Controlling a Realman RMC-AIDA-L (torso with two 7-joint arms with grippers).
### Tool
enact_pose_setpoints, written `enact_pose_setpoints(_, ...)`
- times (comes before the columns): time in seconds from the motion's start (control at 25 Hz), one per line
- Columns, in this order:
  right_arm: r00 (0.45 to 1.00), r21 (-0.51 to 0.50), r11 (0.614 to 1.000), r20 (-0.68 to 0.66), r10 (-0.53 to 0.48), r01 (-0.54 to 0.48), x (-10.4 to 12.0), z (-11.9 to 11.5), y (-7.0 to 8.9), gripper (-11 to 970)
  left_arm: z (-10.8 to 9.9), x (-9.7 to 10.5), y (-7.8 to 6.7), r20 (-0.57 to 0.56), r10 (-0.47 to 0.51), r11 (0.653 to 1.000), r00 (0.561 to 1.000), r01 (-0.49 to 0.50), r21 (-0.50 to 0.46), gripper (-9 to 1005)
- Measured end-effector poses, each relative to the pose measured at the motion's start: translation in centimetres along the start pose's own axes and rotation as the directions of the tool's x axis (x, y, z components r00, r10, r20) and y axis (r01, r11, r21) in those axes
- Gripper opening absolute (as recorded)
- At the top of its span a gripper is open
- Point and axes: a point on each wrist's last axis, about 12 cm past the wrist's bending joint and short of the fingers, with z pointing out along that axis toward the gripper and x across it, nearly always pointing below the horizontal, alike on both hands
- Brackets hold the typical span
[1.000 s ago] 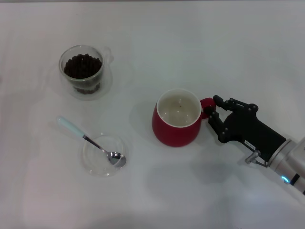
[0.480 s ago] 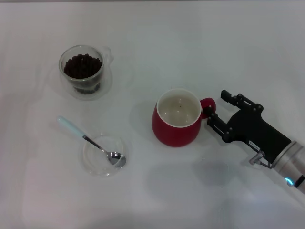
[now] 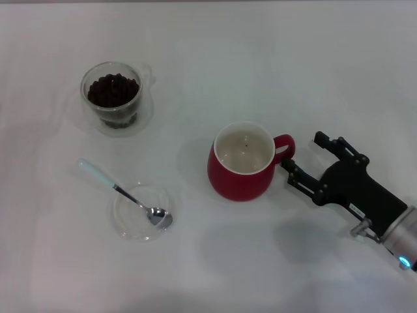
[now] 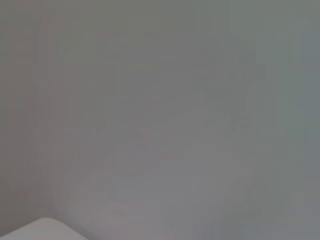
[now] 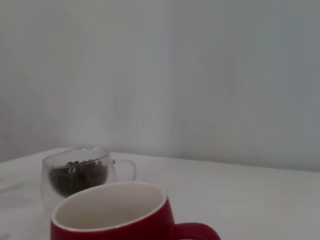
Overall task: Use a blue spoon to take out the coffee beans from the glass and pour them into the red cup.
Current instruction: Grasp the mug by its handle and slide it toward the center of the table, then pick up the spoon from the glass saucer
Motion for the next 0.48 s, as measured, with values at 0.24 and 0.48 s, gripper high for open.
enact_pose_setpoints(0.24, 0.998, 0.028, 0.999, 0.041, 0.039, -0.040, 0.1, -1.8, -0.2, 847, 0.0, 0.0, 0.0, 0.001, -0.001, 1.000, 1.000, 0.001, 0.000, 862)
enact_pose_setpoints(0.48, 0.995, 0.072, 0.994, 0.056, 0.081, -0.085, 0.1, -2.9, -1.3, 848, 0.4, 0.1, -0.3, -0.004, -0.001, 1.000, 1.000, 0.001, 0.008, 861)
